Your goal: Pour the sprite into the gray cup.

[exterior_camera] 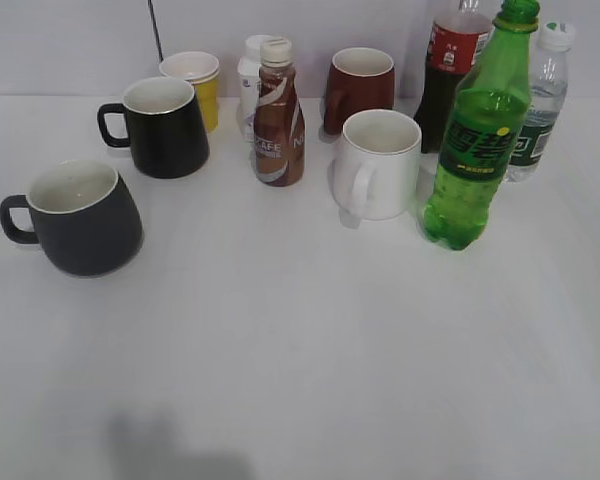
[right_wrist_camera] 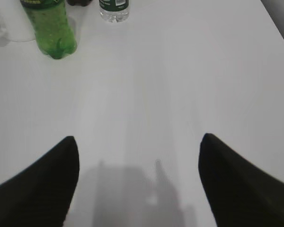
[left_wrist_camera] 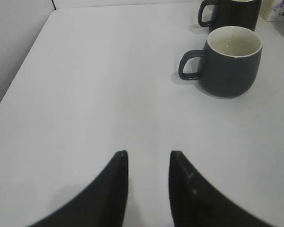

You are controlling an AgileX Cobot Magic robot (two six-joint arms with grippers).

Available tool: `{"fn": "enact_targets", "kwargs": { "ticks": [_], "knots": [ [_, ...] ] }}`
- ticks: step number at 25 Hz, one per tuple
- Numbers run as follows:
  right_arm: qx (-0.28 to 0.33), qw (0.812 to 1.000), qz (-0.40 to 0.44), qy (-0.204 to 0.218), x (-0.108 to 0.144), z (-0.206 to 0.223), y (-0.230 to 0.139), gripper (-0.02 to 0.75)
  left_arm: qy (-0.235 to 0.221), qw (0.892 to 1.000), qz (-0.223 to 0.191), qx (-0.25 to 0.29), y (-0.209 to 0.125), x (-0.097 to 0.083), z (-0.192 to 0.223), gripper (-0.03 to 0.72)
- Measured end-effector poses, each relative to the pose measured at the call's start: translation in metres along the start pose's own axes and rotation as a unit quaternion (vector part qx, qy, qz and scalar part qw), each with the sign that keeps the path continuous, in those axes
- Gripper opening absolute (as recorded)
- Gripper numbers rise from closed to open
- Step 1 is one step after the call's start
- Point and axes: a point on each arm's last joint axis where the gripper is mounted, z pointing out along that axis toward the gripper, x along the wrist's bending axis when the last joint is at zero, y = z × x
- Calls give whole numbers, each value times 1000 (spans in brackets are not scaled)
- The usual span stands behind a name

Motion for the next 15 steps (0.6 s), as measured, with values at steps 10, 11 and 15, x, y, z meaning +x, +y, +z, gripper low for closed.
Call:
{"fn": "enact_targets", "kwargs": {
  "ticks": [10, 11, 15],
  "knots": [
    [0, 1000, 0, 0, 0, 0, 0, 589, 0, 1000, 0, 0, 0, 0, 0, 236],
    [0, 1000, 0, 0, 0, 0, 0, 589, 0, 1000, 0, 0, 0, 0, 0, 236],
    [0, 1000, 0, 0, 0, 0, 0, 589, 0, 1000, 0, 0, 0, 0, 0, 236]
  ]
}}
